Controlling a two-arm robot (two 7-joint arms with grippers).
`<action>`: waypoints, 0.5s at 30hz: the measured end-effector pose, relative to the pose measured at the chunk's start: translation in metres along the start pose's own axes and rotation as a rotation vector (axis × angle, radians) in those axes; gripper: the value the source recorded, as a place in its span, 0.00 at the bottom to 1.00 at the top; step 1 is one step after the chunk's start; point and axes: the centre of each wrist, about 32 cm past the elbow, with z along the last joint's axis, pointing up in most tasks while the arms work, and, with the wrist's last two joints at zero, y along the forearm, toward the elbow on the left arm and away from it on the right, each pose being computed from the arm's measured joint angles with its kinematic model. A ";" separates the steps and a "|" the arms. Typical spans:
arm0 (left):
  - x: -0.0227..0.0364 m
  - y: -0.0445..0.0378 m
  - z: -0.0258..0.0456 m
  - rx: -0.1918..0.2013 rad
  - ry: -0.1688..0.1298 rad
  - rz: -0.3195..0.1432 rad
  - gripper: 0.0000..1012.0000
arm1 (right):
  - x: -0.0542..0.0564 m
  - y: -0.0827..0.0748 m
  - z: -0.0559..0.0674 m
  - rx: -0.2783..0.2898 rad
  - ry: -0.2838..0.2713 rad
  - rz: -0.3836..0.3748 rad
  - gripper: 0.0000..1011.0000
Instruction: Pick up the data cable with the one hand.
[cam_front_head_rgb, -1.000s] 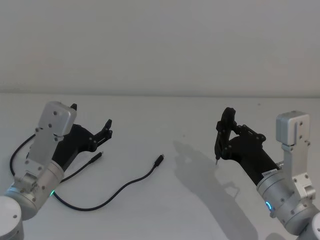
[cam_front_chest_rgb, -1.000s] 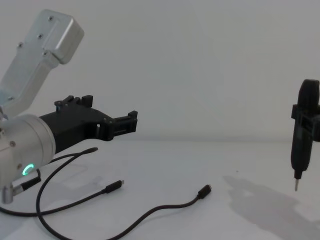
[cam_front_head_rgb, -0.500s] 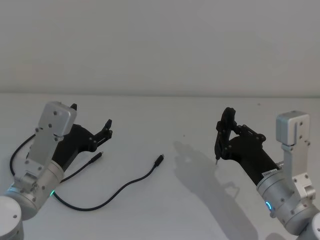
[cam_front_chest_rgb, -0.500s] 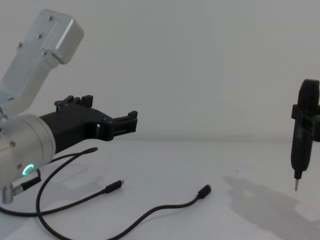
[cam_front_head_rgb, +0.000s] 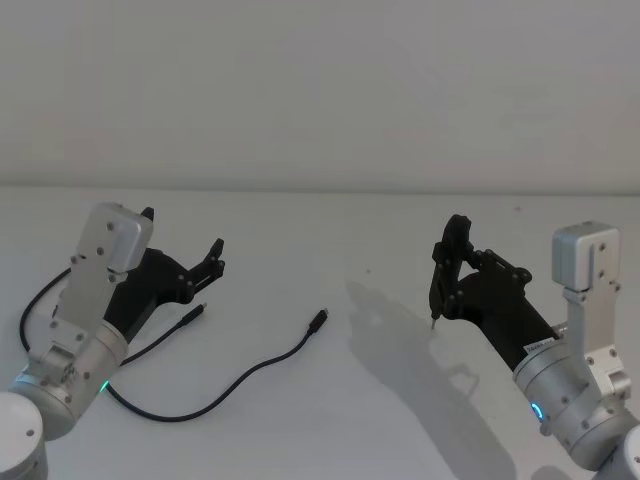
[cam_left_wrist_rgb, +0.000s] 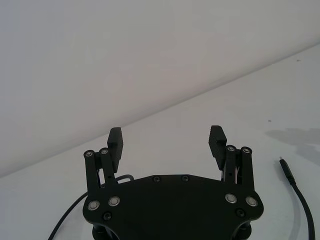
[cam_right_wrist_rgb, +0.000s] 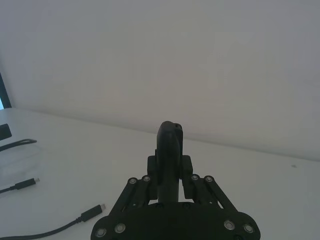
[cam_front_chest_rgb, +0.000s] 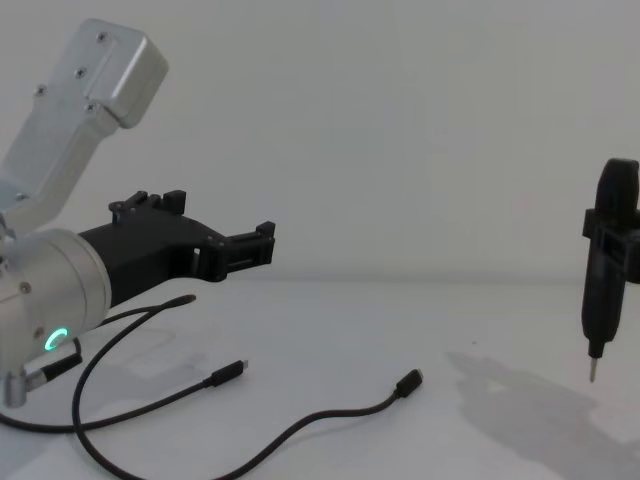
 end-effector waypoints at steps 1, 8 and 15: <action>0.0000 0.0000 0.0000 0.000 0.000 0.000 0.99 | 0.000 0.000 0.000 0.000 0.000 0.000 0.27; 0.0000 0.0000 0.0000 0.000 0.000 0.000 0.99 | 0.000 0.000 0.000 0.000 0.000 0.000 0.27; 0.0000 0.0000 0.0000 0.000 0.000 0.000 0.99 | 0.000 0.000 0.000 0.000 0.000 0.000 0.27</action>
